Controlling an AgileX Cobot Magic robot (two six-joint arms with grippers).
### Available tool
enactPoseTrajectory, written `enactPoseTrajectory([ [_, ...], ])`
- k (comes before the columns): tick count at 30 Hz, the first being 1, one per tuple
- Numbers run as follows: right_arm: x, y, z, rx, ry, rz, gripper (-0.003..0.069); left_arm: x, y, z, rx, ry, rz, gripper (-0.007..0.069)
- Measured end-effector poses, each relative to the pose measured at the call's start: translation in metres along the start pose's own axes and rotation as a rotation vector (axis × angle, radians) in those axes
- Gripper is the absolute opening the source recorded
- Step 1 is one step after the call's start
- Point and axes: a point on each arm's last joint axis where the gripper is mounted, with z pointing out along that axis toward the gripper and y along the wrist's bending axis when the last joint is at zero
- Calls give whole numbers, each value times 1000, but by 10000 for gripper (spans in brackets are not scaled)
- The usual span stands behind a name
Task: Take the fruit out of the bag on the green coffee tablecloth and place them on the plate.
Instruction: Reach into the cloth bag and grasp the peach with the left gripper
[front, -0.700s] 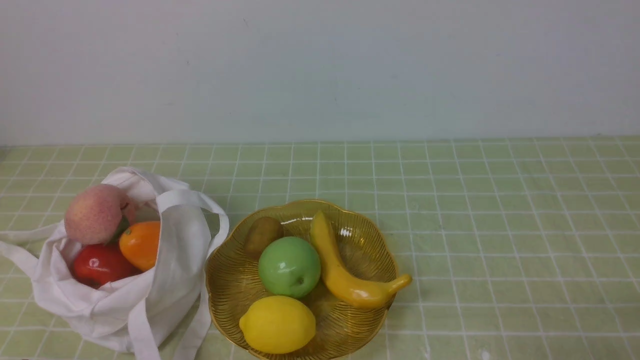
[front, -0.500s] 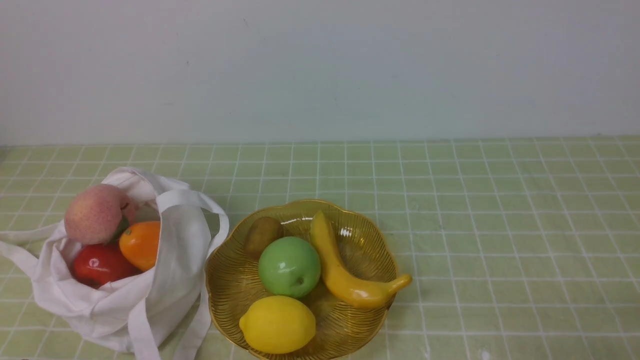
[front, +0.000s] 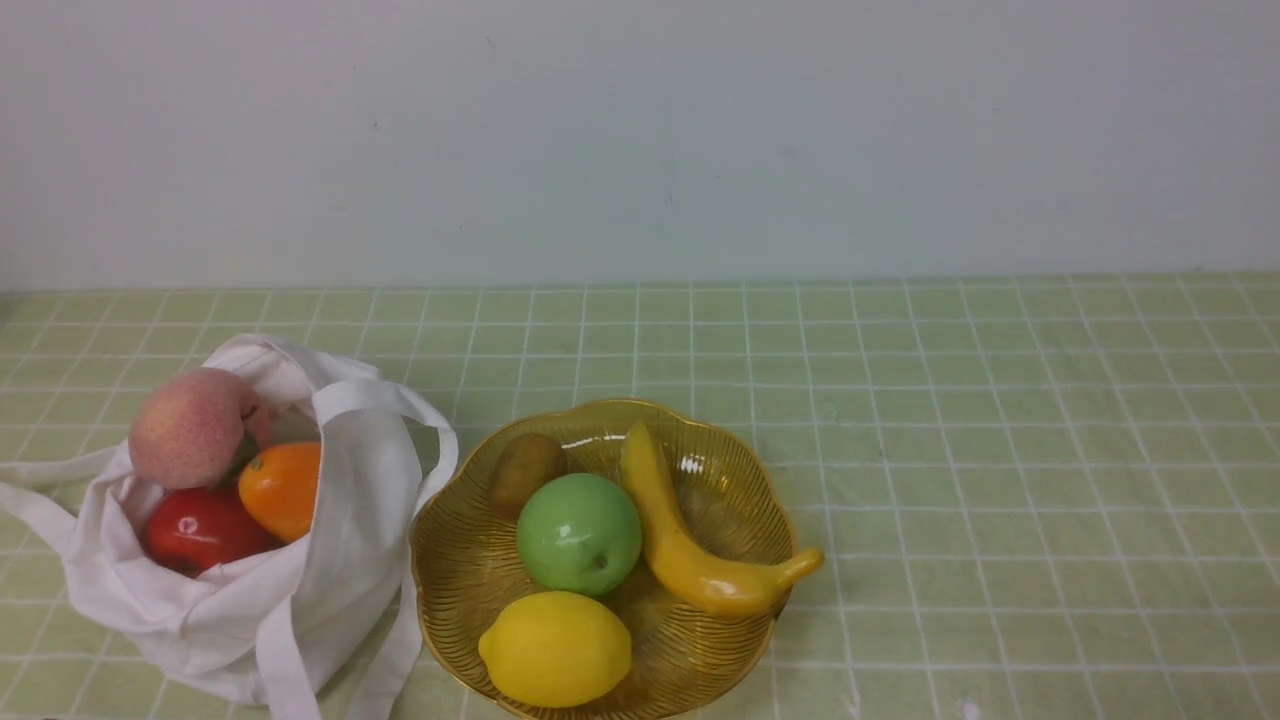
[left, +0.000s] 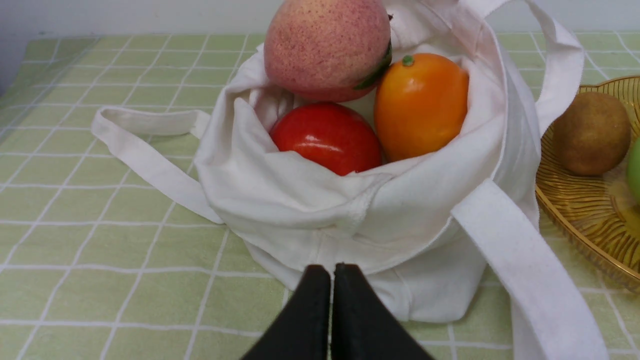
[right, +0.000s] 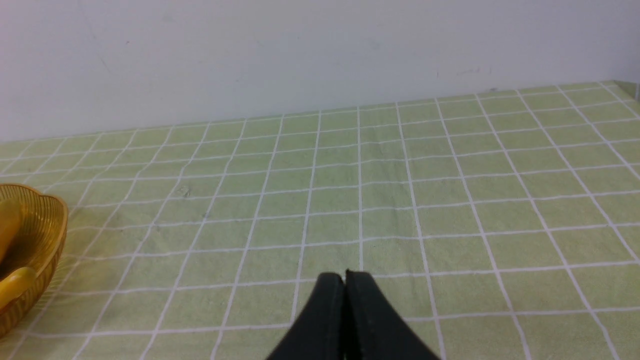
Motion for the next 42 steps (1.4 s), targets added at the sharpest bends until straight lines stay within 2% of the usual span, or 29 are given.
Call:
enactPoseTrajectory([
  [37,0,0,0,0,0,0,-15,0,0,0,0,0,7,-8],
  [42,0,0,0,0,0,0,-15,0,-3,0,33,0,-144,-8],
])
